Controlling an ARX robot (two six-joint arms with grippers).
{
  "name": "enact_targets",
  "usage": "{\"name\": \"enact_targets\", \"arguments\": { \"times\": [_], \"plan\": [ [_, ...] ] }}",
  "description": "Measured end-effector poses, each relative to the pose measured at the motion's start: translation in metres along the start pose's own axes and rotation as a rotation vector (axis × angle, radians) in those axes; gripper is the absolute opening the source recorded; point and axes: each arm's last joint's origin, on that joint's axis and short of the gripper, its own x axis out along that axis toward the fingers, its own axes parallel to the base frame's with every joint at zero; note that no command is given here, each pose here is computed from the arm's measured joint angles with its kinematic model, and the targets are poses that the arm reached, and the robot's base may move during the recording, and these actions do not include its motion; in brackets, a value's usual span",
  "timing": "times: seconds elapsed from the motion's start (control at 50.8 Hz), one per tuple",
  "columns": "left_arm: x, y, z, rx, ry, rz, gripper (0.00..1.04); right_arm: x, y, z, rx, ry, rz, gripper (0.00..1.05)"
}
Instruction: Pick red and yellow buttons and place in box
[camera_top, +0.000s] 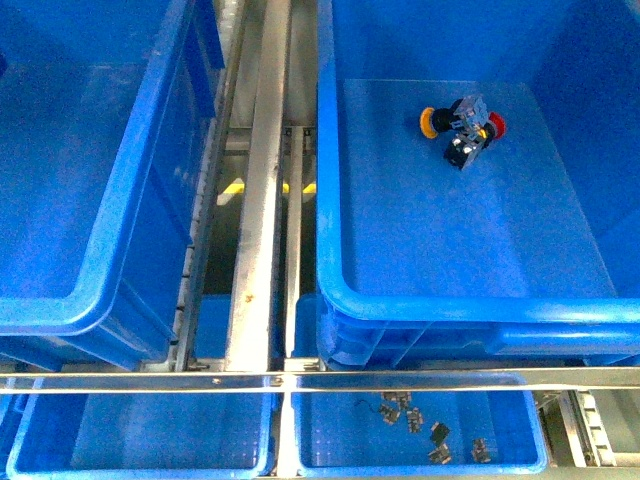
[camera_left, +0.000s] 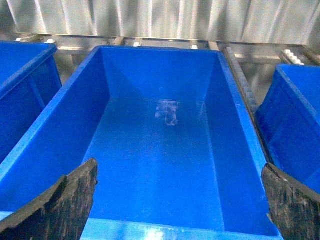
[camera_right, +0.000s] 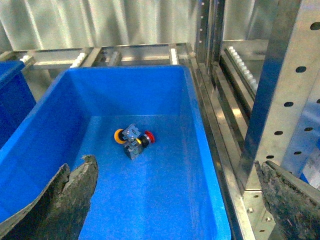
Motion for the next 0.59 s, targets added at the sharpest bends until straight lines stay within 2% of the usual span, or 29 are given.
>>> {"name": "enact_targets", "arguments": {
  "times": [0.59],
  "plan": [
    [0.0000, 0.0000, 0.0000, 0.000, 0.000, 0.000, 0.97, 0.0000, 0.0000, 0.0000, 0.000, 0.000, 0.000, 0.99]
  ]
}}
